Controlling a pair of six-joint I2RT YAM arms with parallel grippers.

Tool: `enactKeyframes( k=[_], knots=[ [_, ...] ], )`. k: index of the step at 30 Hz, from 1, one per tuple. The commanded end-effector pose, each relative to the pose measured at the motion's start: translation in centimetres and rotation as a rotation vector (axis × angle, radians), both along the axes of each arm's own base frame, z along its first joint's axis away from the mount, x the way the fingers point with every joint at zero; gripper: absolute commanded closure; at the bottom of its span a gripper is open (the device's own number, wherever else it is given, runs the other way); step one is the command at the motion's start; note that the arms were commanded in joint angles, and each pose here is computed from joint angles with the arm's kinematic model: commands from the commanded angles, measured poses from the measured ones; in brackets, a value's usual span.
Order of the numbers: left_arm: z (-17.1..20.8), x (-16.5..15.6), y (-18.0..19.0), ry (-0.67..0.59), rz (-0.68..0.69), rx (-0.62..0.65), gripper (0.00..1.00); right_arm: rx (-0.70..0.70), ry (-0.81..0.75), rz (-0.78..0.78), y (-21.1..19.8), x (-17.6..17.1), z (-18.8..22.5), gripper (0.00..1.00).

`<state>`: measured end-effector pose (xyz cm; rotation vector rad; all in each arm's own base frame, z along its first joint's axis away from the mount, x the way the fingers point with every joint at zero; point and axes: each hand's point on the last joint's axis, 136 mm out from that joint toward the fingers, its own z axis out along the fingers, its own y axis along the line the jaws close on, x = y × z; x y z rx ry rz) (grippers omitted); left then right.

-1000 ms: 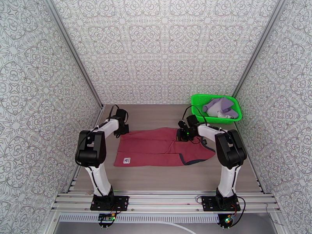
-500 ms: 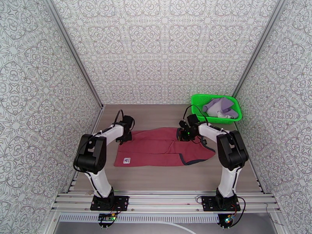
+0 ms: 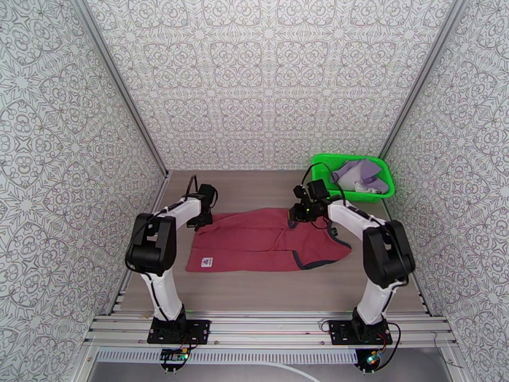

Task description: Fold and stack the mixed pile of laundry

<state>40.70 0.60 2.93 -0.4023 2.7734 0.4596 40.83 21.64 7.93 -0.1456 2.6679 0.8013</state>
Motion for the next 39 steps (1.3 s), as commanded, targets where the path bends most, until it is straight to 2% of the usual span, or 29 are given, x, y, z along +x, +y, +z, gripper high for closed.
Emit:
enactKeyframes(
  k=[1, 5, 10, 17, 19, 21, 27, 29, 32, 36, 39],
  knots=[
    [-2.0, -0.6, -1.2, 0.045, 0.033, -0.070, 1.00, -0.018, 0.095, -0.095, 0.1, 0.5, -4.1, 0.86],
    [-1.7, -1.3, -0.7, 0.059, 0.048, -0.050, 1.00, -0.131, 0.156, -0.160, -2.1, -0.7, -7.4, 0.86],
    [-1.2, -2.1, -0.2, 0.076, 0.059, -0.019, 1.00, -0.267, 0.208, -0.194, -4.8, -2.7, -9.2, 0.88],
    [2.4, -2.9, -0.3, -0.016, 0.052, -0.067, 1.00, -0.392, 0.178, -0.205, -8.2, -3.5, -7.5, 0.88],
    [4.1, -2.9, -0.4, -0.051, 0.044, -0.085, 0.87, -0.395, 0.155, -0.189, -8.5, -3.3, -6.6, 0.88],
    [5.5, -2.8, -0.6, -0.079, 0.038, -0.098, 0.79, -0.423, 0.127, -0.181, -9.0, -2.9, -5.8, 0.88],
    [7.2, -2.3, -2.1, -0.115, -0.016, -0.182, 0.66, -0.436, 0.090, -0.132, -9.3, -1.6, -3.6, 0.87],
    [7.1, -1.6, -3.3, -0.114, -0.058, -0.236, 0.61, -0.414, 0.070, -0.113, -8.7, -1.2, -2.2, 0.83],
    [7.0, -0.3, -5.4, -0.116, -0.126, -0.336, 0.54, -0.346, 0.021, -0.094, -7.5, -0.9, 1.0, 0.70],
    [6.0, 1.2, -7.1, -0.074, -0.171, -0.437, 0.54, -0.299, -0.062, -0.069, -5.5, -2.0, 5.9, 0.52],
    [5.1, 1.9, -7.5, -0.042, -0.172, -0.458, 0.55, -0.281, -0.064, -0.039, -3.5, -4.1, 7.0, 0.42]
  ],
)
